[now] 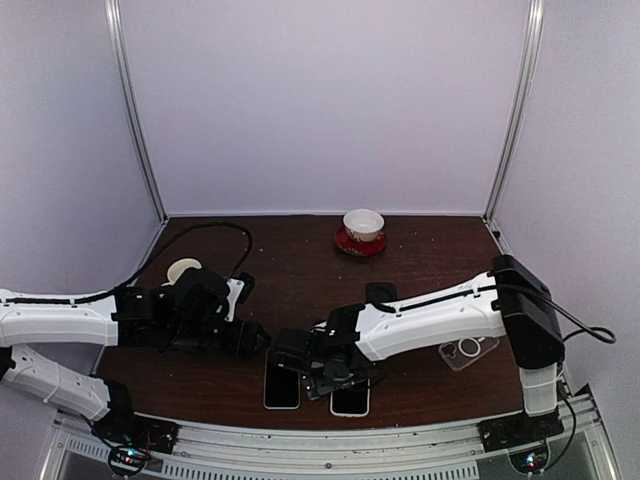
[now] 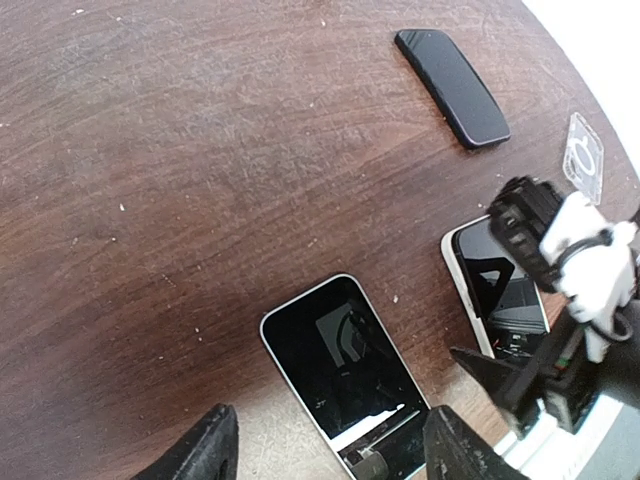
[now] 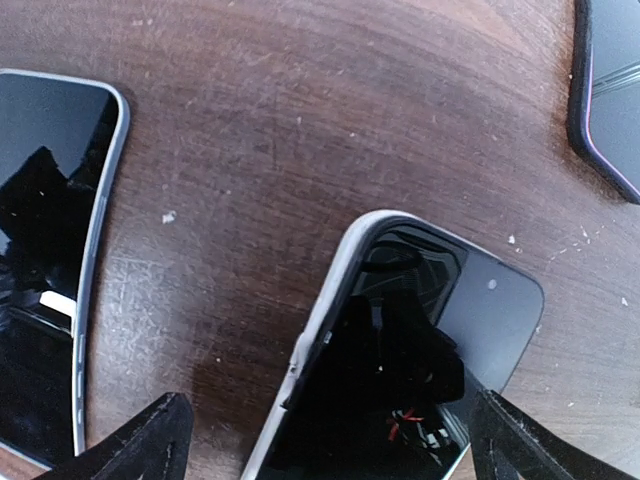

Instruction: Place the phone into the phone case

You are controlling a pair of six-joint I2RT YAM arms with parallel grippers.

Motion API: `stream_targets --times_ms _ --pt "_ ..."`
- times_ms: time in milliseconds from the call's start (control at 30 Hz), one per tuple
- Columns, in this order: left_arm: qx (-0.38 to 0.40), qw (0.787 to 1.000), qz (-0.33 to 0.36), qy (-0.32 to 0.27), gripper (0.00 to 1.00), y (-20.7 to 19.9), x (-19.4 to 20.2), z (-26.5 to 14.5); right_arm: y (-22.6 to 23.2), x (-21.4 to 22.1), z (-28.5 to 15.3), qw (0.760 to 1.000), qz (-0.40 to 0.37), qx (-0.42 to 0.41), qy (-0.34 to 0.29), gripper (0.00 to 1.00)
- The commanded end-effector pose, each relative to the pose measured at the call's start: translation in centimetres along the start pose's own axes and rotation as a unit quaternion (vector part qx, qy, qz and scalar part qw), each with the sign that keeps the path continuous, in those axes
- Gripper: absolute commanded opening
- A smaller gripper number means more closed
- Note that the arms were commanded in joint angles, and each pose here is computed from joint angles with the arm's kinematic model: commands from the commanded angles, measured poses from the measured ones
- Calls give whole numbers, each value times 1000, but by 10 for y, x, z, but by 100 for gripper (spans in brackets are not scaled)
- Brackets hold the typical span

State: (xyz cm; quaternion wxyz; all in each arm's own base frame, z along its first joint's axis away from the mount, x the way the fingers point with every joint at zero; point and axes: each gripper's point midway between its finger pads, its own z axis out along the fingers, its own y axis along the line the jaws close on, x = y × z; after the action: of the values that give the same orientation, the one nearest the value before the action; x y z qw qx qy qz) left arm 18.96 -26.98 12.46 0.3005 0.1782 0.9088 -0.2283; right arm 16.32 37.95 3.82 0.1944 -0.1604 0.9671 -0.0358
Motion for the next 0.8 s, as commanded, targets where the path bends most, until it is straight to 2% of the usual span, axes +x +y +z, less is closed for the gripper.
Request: stream_targets --times_ms 0,233,500,633,767 --pt "-8 1000 6 -17 68 3 -8 -8 -17 5 -11 998 -26 61 -4 99" --pt "-8 1000 17 -17 68 1 -10 -6 -53 33 -15 996 -19 80 21 100" --pt "0 1000 23 -7 68 -4 -10 0 -33 62 6 994 25 -66 85 99" --pt "2 1000 26 -6 67 -5 -10 0 -30 68 14 989 26 -100 108 99" --pt "0 1000 28 -4 68 -3 -8 0 -33 68 14 989 4 -87 118 98"
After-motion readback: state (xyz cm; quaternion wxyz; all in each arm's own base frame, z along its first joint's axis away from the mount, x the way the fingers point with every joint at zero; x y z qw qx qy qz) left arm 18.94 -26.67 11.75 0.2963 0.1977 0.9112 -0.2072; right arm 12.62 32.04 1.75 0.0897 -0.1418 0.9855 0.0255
